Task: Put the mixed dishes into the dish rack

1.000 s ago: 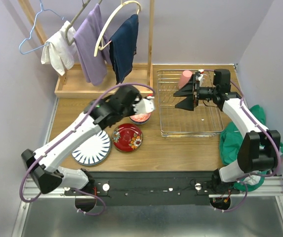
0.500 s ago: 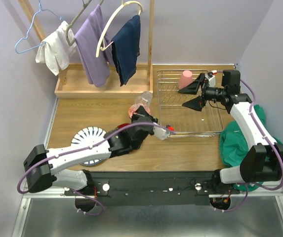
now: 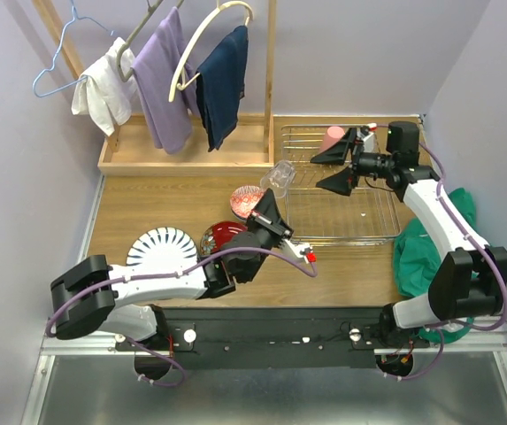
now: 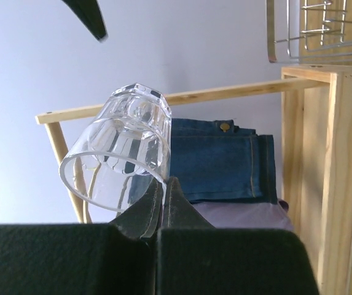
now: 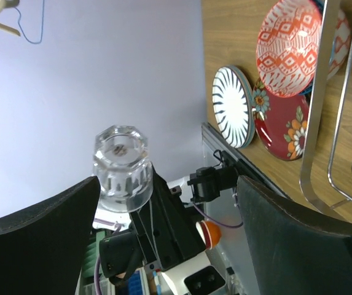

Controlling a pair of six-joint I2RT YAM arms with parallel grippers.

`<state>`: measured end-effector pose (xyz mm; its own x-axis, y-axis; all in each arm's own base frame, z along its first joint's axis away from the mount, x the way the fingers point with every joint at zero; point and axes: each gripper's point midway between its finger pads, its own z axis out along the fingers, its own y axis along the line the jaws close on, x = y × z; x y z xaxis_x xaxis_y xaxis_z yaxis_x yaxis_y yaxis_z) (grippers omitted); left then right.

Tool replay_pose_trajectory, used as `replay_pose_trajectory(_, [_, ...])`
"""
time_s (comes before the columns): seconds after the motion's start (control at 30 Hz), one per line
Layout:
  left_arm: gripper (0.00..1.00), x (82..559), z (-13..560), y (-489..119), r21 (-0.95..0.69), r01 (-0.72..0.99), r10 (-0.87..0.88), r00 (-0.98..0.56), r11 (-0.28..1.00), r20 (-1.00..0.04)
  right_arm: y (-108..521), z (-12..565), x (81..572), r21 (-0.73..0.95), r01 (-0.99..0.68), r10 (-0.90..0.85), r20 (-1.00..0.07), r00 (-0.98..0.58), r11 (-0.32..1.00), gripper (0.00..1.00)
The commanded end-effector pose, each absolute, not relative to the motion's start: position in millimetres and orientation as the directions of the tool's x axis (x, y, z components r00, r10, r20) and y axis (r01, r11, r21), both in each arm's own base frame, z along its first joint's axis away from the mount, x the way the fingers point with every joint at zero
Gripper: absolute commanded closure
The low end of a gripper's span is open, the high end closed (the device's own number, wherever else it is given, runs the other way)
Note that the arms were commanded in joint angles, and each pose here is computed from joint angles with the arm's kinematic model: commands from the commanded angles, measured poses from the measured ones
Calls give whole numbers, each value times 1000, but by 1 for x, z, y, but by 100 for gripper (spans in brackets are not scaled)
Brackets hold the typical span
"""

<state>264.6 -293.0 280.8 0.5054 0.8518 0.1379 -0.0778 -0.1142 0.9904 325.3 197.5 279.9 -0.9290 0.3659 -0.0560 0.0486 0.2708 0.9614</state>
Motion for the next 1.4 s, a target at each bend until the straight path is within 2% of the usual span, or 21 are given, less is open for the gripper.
replay_pose_trajectory(0.0, [100,265,297,-314,987,-136,834,532,-86,146,211,279,334,965,86,353,-8,-936,249,1])
replay_pose_trajectory(0.17, [100,272,277,-329,983,-105,825,534,-151,184,214,286,349,966,111,362,20,-932,232,2])
replay_pose_trajectory(0.67, [100,285,263,-355,980,-83,827,528,-179,195,225,277,343,962,153,292,83,-953,227,14])
replay_pose_trajectory(0.97, [100,295,259,-369,977,-68,833,512,-203,209,225,285,339,969,110,271,47,-961,220,33])
replay_pose_trajectory(1.1, [100,299,255,-368,973,-53,840,496,-225,221,223,292,342,972,67,284,0,-959,227,48])
replay_pose_trajectory(1.13, [98,299,253,-367,972,-48,840,494,-229,223,222,294,344,972,52,289,-17,-957,228,51])
replay_pose_trajectory(1.17, [81,299,254,-365,973,-45,843,492,-225,217,220,296,347,972,40,299,-33,-954,233,54])
replay_pose_trajectory(1.27, [49,297,255,-362,979,-29,849,493,-203,191,219,301,354,967,-29,302,-108,-947,253,64])
replay_pose_trajectory(1.33, [39,297,258,-360,982,-25,852,494,-185,173,218,302,361,959,-72,300,-156,-941,273,67])
replay_pose_trajectory(1.37, [29,296,262,-358,985,-23,855,494,-171,159,218,300,366,954,-80,309,-172,-936,289,67])
